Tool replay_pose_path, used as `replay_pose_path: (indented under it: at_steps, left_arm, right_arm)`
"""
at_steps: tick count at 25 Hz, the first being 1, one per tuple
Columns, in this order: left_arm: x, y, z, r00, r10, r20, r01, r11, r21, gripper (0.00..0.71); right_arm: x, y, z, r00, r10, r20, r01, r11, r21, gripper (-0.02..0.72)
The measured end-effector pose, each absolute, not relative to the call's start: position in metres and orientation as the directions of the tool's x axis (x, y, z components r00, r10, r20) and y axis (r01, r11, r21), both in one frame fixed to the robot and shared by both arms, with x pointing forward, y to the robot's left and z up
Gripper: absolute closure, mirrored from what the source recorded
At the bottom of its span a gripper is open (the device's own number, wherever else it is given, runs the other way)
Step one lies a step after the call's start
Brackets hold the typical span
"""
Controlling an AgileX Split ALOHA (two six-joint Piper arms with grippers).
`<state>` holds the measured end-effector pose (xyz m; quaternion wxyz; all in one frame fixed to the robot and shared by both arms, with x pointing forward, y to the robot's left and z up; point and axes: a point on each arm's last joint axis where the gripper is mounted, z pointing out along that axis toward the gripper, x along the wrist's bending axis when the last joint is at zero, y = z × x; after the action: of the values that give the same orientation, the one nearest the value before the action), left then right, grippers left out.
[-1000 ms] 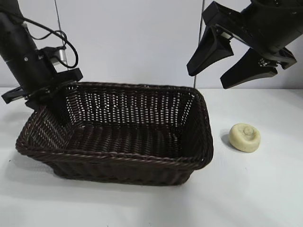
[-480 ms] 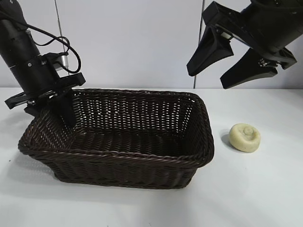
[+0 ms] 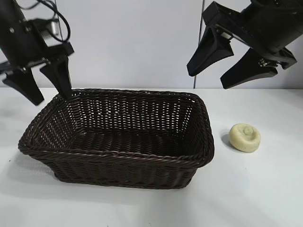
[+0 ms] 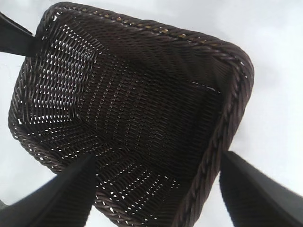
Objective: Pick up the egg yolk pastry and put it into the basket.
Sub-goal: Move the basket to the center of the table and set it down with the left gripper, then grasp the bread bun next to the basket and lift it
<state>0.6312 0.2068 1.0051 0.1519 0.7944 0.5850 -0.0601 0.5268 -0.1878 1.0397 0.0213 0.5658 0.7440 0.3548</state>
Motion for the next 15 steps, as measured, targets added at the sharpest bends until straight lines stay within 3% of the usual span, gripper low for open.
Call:
replay_pose_path:
  at_steps: [9,15]
  left_arm:
    - [0.629,0.236,1.018,0.228,0.974,0.010,0.962,-0.227,0.154,0.213]
    - [0.632,0.269,1.018,0.134,0.991,0.027,0.981,-0.136,0.141,0.213]
  right_arm:
    - [0.527,-0.188,1.040,-0.360,0.857,0.368,0.826,0.110,0.552,0.176]
    - [0.527,-0.188,1.039,-0.362,0.858,0.364,0.826,0.114,0.552,0.176]
